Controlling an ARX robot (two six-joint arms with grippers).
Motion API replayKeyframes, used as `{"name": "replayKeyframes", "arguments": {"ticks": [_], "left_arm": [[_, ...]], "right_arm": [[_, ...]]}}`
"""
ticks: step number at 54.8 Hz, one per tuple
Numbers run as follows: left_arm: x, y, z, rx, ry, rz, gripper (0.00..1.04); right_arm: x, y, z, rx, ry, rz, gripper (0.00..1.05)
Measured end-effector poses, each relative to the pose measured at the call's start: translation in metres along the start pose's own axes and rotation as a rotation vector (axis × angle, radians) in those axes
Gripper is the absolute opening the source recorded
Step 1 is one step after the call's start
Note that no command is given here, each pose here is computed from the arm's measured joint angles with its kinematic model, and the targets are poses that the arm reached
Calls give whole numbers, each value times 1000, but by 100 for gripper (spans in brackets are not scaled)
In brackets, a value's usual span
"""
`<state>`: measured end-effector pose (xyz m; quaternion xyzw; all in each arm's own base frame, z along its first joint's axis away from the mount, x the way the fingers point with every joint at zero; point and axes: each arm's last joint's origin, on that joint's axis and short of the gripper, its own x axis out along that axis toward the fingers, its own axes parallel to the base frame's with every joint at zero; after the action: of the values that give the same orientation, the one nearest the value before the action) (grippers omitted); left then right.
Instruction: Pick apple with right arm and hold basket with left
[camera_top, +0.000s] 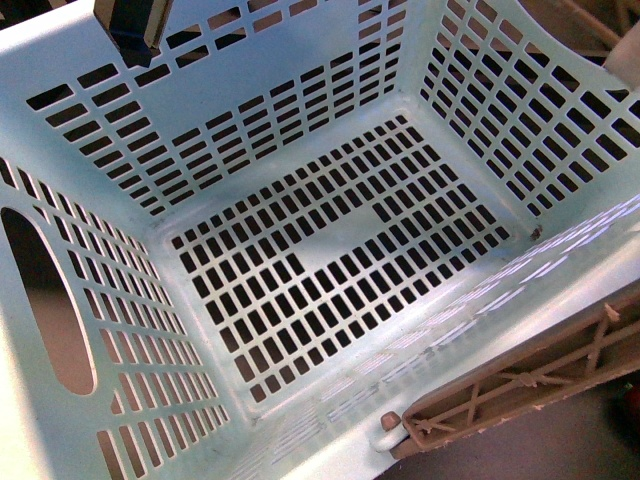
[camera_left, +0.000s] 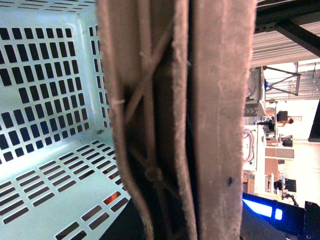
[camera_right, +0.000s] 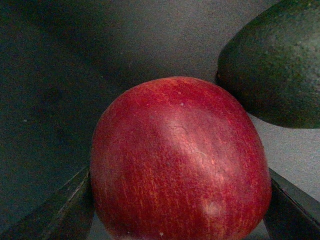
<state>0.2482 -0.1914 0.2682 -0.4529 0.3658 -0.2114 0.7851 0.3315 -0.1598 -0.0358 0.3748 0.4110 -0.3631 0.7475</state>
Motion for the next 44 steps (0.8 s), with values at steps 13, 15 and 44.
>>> {"name": "replayKeyframes", "arguments": {"ticks": [13, 15, 44], "left_arm": [[0, 0, 0, 0, 1, 0, 17], [0, 0, 0, 0, 1, -1, 17], [0, 0, 0, 0, 1, 0, 17]], "right_arm": [[-41, -1, 4, -127, -42, 60, 79], [-54, 1, 8, -149, -62, 89, 79], [-276, 63, 9, -421, -342, 648, 79]]}}
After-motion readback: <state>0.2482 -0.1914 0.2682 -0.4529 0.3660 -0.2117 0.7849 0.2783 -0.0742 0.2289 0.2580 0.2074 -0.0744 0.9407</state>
